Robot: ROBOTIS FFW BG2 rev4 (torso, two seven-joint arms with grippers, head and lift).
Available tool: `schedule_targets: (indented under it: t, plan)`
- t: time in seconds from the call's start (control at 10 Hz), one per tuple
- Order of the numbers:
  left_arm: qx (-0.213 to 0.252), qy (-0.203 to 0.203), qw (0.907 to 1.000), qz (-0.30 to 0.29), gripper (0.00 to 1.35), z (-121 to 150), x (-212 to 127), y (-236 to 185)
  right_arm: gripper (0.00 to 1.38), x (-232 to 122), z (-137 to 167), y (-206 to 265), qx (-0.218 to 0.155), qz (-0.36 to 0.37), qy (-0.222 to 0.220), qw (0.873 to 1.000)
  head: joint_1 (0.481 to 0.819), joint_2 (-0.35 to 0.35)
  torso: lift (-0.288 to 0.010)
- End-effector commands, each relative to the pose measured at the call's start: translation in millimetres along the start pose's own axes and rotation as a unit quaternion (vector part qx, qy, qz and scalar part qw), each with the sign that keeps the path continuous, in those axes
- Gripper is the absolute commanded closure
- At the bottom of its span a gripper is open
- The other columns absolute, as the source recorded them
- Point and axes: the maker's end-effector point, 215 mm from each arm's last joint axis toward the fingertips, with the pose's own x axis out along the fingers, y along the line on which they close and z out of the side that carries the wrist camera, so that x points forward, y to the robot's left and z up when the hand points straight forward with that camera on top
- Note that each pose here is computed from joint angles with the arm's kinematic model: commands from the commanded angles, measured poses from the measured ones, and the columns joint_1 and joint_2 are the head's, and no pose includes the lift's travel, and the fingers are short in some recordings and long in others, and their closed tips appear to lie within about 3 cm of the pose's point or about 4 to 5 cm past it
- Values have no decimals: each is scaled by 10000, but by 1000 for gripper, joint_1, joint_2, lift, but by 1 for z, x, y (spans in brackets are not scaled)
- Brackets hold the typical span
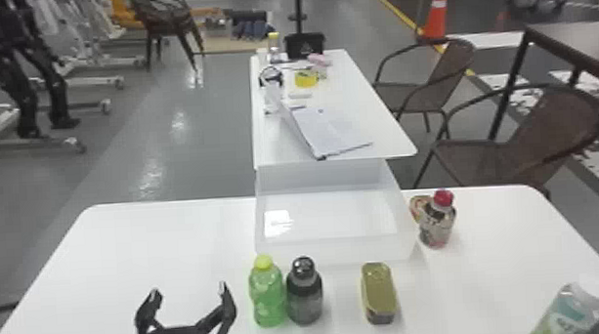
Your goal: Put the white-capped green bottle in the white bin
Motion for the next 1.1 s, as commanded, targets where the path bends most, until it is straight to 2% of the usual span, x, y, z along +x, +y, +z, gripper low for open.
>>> schedule_targets:
  t: [0.0, 0.4, 0.5, 0.7, 1.0]
  plan:
    - [-23, 24, 10000, 19, 167, -2, 0, 1, 71, 1, -32, 2, 275, 154, 247, 9992, 549, 0, -100]
    - [-82, 68, 9999, 48, 167, -7, -2, 3, 88, 4, -77, 9, 336, 503, 616, 9963, 549, 0, -100]
    - [-103, 70, 9999, 59, 167, -8, -2, 3, 88, 6, -88, 13, 463, 638, 736, 9942, 549, 0, -100]
    - [-158, 92, 9998, 60, 167, -11, -2, 2, 88, 10, -100, 19, 426, 873, 935, 9909, 549, 0, -100]
    - [-244, 102, 9996, 76, 167, -12, -3, 2, 88, 26, -107, 30, 280, 1180, 980, 9878, 549, 0, -100]
